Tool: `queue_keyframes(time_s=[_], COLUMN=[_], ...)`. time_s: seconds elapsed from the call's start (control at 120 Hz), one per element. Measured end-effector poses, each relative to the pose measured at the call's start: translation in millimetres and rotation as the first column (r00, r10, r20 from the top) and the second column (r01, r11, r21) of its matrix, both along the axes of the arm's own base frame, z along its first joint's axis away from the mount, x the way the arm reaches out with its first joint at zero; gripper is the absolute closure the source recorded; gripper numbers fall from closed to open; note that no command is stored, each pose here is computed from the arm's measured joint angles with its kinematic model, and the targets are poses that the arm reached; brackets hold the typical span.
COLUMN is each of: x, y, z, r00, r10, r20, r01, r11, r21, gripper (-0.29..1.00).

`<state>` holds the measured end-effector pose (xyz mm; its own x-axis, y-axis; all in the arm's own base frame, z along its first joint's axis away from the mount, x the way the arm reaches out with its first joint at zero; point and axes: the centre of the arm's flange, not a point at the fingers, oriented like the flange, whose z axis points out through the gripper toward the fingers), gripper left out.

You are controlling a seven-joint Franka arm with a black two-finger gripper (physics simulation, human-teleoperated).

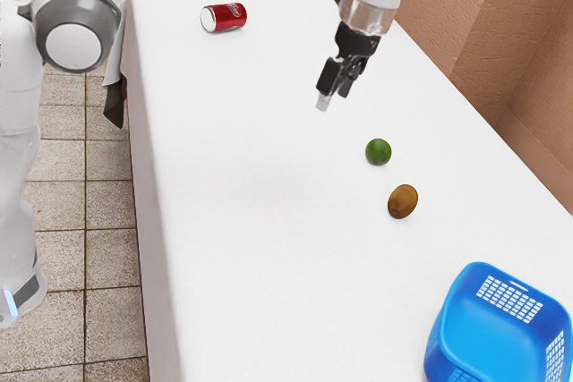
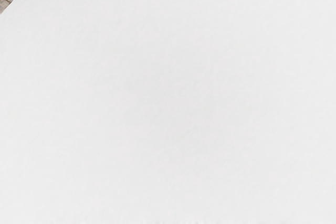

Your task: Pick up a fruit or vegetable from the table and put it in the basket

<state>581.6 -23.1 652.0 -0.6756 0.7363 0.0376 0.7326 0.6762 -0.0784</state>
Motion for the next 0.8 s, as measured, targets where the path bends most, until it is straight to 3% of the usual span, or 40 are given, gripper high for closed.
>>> queue_keyframes(time_s=[0.15,0.317,0.417,0.608,0.8], x=[3,19,29,41,63], y=[-10,-87,-84,-100,-102], z=[-4,-43,-52,-58,-84], r00=[1.0,0.985,0.959,0.823,0.669], r10=[-0.011,-0.168,-0.283,-0.568,-0.742], r20=[-0.004,-0.042,-0.016,0.03,0.039], r01=[0.011,0.164,0.282,0.567,0.739], r11=[0.999,0.983,0.958,0.823,0.67], r21=[-0.042,-0.085,-0.059,0.028,0.069], gripper=[0.0,0.0,0.0,0.0,0.0])
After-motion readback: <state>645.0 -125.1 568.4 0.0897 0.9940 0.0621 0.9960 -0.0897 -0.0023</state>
